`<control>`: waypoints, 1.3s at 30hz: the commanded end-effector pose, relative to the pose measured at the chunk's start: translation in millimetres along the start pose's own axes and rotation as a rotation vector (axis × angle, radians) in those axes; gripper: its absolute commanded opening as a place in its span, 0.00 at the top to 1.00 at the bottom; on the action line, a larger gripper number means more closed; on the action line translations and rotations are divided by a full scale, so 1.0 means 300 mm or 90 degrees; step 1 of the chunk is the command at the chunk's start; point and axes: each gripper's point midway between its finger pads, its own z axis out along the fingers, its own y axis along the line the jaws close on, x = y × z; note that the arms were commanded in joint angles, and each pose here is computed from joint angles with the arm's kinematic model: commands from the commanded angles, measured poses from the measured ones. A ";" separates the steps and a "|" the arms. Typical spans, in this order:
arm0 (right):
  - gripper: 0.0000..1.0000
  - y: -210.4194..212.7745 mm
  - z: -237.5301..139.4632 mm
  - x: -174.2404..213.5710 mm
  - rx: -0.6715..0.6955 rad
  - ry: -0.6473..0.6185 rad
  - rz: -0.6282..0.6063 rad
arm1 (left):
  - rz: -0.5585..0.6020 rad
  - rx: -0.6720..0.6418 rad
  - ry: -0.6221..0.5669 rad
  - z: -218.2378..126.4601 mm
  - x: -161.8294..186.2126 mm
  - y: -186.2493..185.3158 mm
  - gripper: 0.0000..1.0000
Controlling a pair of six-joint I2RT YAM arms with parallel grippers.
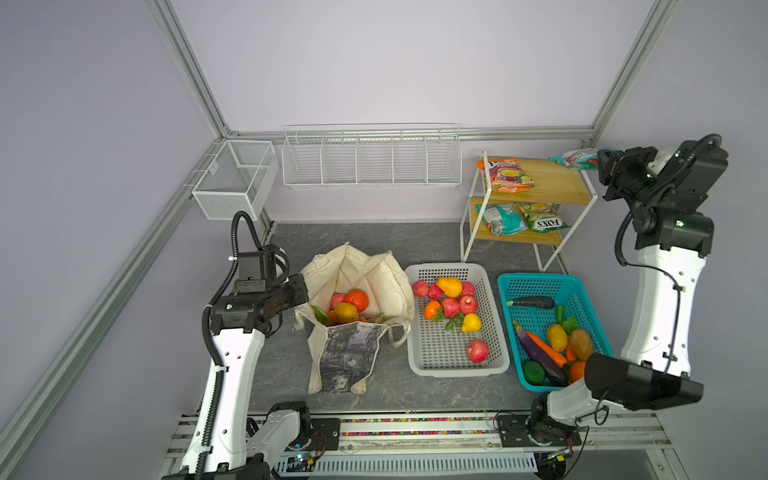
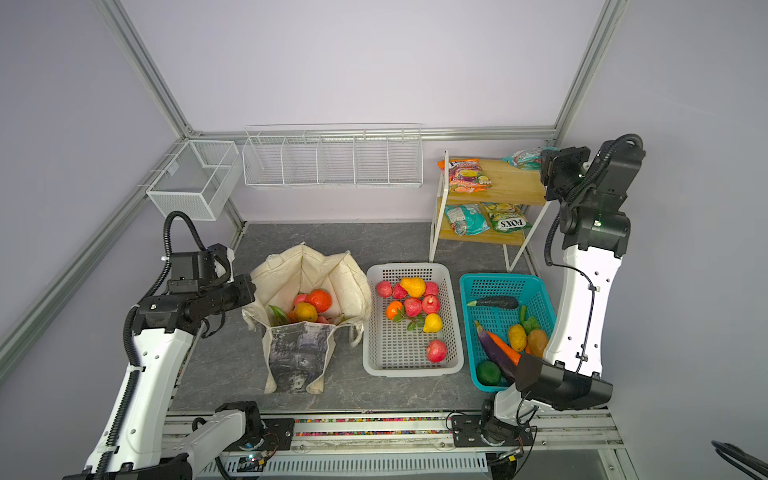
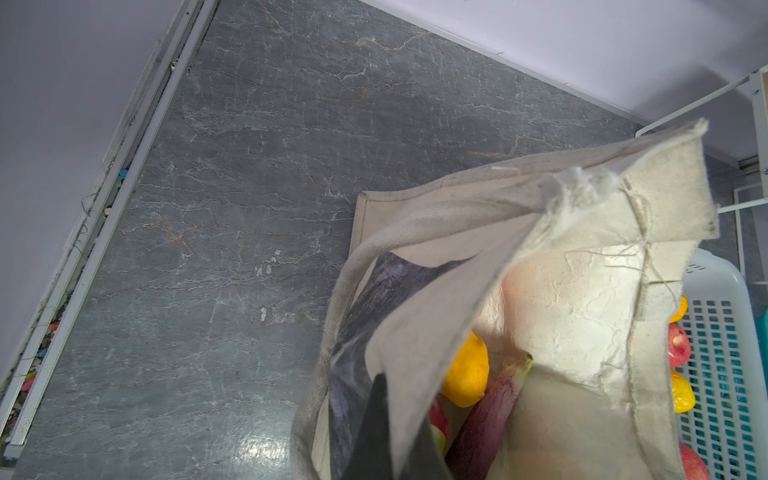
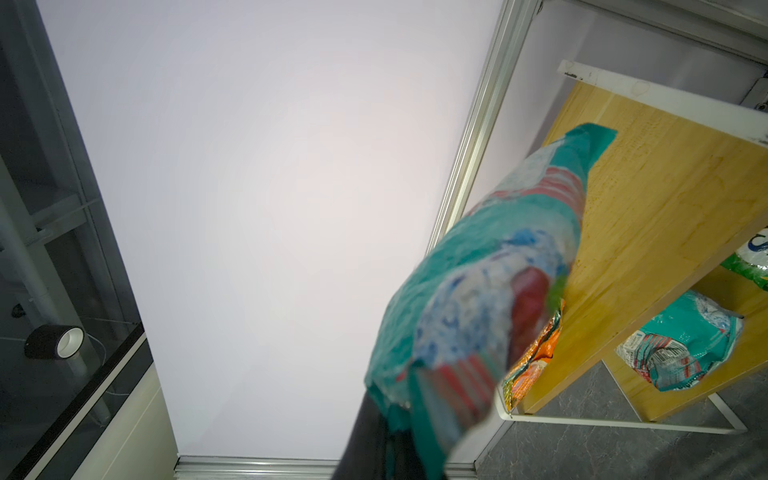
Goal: Place the food into the grocery bag and tie it
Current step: 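Grasp the teal snack bag with the right gripper and lift it off the shelf, then carry the teal snack bag with the right gripper over the tote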
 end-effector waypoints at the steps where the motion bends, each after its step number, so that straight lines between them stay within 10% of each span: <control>1: 0.93 0.119 -0.100 0.057 -0.060 0.010 -0.036 | 0.006 0.005 -0.020 -0.014 -0.012 -0.002 1.00; 15: 0.93 0.188 -0.237 0.408 -0.111 0.172 -0.095 | 0.004 0.007 -0.016 -0.011 -0.021 -0.007 1.00; 39: 0.93 -0.148 -0.234 1.273 -0.045 0.560 -0.352 | -0.009 0.012 0.009 -0.007 -0.023 -0.017 1.00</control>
